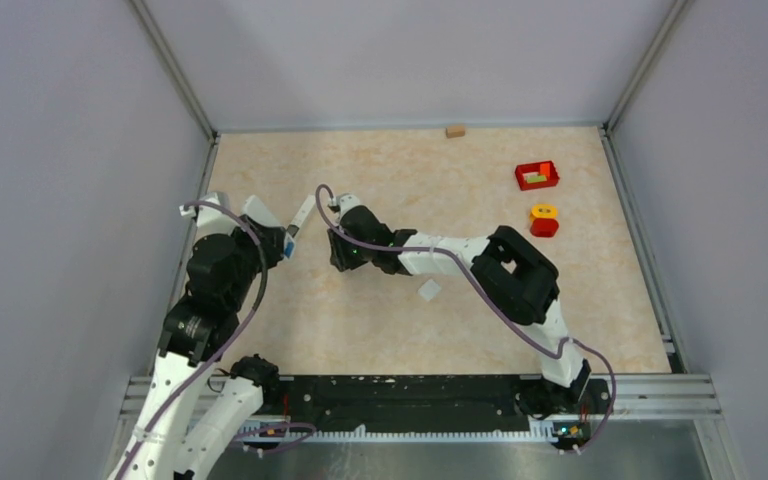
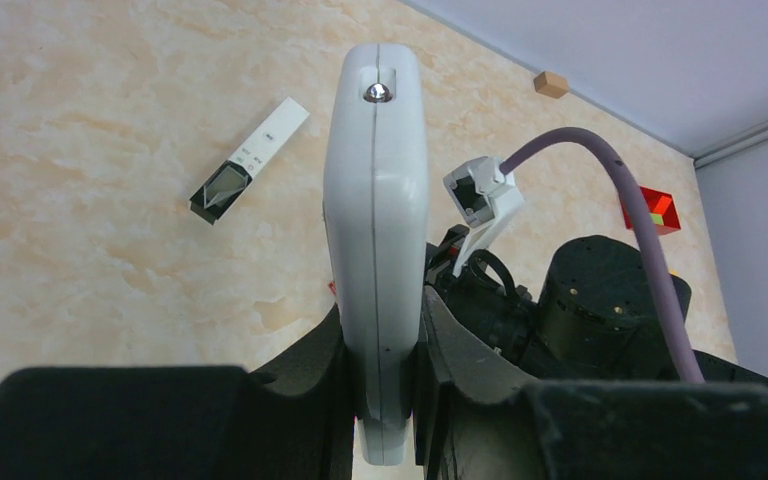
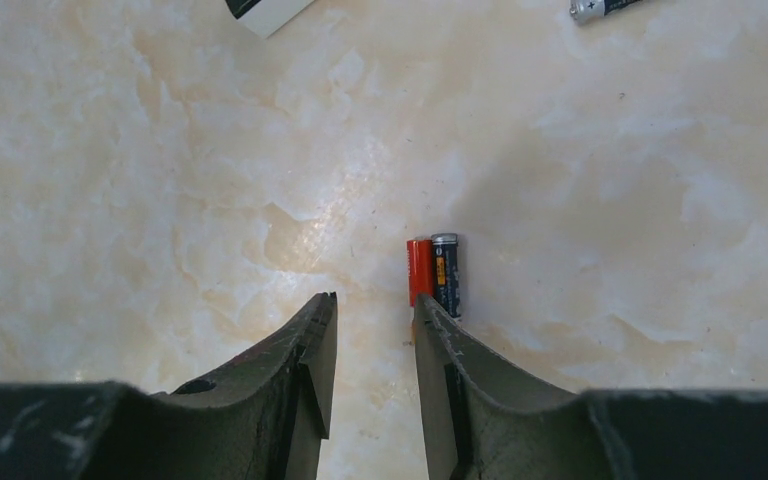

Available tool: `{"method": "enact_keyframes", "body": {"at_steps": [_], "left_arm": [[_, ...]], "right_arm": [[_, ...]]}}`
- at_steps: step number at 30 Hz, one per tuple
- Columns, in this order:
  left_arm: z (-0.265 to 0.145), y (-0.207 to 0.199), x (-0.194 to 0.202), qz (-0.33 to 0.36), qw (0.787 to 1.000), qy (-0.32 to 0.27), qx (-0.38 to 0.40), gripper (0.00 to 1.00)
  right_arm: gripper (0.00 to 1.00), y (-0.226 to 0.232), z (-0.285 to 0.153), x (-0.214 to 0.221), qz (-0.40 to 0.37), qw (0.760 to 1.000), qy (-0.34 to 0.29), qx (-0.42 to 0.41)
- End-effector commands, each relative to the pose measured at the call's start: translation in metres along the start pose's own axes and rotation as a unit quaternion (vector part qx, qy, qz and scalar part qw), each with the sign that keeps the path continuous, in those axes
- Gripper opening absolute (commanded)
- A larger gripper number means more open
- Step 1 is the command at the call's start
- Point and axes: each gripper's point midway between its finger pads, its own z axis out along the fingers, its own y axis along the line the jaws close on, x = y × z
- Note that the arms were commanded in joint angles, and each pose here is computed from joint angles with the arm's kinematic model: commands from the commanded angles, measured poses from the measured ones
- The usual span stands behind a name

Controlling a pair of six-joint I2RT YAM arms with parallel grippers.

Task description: Load the batteries into the remote control

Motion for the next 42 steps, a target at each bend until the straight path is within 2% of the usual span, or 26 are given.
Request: {"method": "enact_keyframes", "body": {"at_steps": [1, 5, 11, 16, 25, 32, 36, 42], "left_arm": [[-0.003, -0.011, -0.015, 0.001, 1.000, -0.018, 0.019, 0.00], [-0.001, -0.010, -0.012, 0.002, 1.000, -0.013, 0.016, 0.00], [0.001, -0.009, -0.008, 0.003, 1.000, -0.005, 0.014, 0.00], [-0.001, -0.006, -0.010, 0.002, 1.000, -0.010, 0.007, 0.00], [-0.012, 0.022, -0.028, -0.002, 0.996, -0.058, -0.067, 0.00], [-0.030, 0.048, -0.046, -0.005, 0.985, -0.104, -0.136, 0.00], [-0.036, 0.050, -0.051, -0.012, 0.984, -0.117, -0.137, 0.00], [-0.036, 0.040, -0.046, -0.013, 0.989, -0.105, -0.107, 0.00]], "right_arm": [[0.35, 0.008, 0.011, -0.005, -0.026, 1.000, -0.006, 0.000], [0.29, 0.006, 0.015, 0.001, -0.027, 1.000, 0.002, -0.001], [0.28, 0.005, 0.023, 0.003, -0.024, 1.000, 0.002, 0.003], [0.28, -0.004, 0.031, 0.014, -0.034, 0.999, 0.019, 0.038], [0.22, -0.018, 0.033, 0.024, -0.077, 0.989, 0.028, 0.122], [0.14, -0.011, 0.031, 0.029, -0.102, 0.986, 0.040, 0.122], [0.10, 0.001, 0.022, 0.010, -0.089, 0.990, 0.015, 0.105], [0.10, 0.035, -0.034, -0.062, -0.021, 0.997, -0.066, 0.042]]}}
